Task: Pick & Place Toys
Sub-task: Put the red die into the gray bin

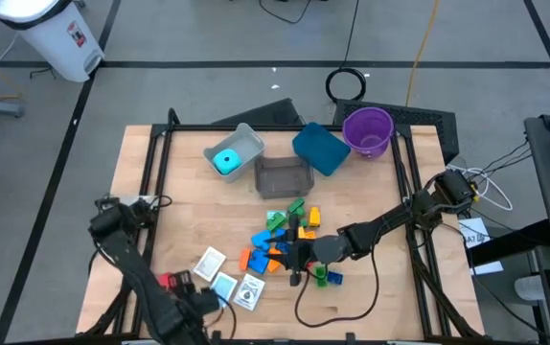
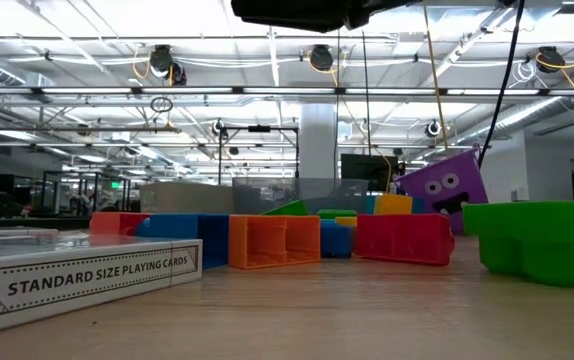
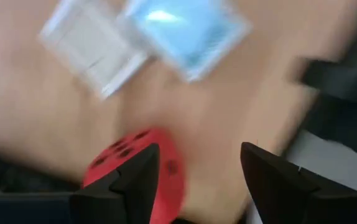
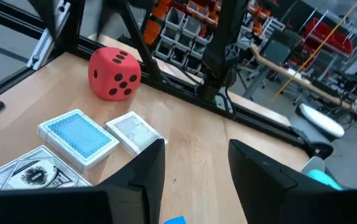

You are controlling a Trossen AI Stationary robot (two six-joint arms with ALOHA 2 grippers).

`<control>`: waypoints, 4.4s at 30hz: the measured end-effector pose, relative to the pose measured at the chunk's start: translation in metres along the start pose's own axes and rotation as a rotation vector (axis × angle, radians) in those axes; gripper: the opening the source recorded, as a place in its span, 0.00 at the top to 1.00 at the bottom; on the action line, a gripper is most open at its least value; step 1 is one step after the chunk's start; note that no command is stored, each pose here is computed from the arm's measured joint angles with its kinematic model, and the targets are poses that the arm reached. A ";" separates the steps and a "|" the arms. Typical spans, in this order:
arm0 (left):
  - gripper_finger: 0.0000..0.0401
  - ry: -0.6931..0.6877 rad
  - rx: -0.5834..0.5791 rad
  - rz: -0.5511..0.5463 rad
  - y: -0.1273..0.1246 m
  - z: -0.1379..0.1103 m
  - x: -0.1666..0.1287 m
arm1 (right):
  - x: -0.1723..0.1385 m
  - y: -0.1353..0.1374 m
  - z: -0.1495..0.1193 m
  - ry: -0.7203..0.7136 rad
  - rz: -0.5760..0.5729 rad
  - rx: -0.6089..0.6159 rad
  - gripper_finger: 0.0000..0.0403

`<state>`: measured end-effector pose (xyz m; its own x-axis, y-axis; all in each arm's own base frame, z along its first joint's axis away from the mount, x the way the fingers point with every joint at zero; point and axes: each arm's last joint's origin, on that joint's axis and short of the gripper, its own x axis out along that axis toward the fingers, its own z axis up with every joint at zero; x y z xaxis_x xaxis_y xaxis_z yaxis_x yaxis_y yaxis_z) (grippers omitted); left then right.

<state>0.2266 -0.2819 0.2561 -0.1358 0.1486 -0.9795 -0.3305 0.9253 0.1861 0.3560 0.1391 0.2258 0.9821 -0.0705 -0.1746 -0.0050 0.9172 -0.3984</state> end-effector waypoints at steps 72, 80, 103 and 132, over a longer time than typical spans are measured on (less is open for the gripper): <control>0.11 0.127 -0.233 0.282 0.018 -0.005 0.071 | -0.002 0.000 0.008 -0.071 -0.008 0.140 0.61; 0.04 0.129 -0.245 0.279 0.019 0.000 0.071 | -0.003 0.002 0.009 -0.073 -0.002 0.134 0.61; 0.05 0.060 -0.205 0.282 0.028 0.019 0.066 | -0.003 0.002 0.008 -0.069 0.000 0.136 0.61; 0.15 -0.092 -0.199 0.340 0.046 0.016 0.100 | -0.003 0.003 0.006 -0.046 0.006 0.124 0.63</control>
<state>0.2127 -0.2186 0.1656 -0.1872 0.4736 -0.8606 -0.4567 0.7337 0.5031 0.3546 0.1447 0.2302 0.9897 -0.0491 -0.1342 0.0094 0.9593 -0.2822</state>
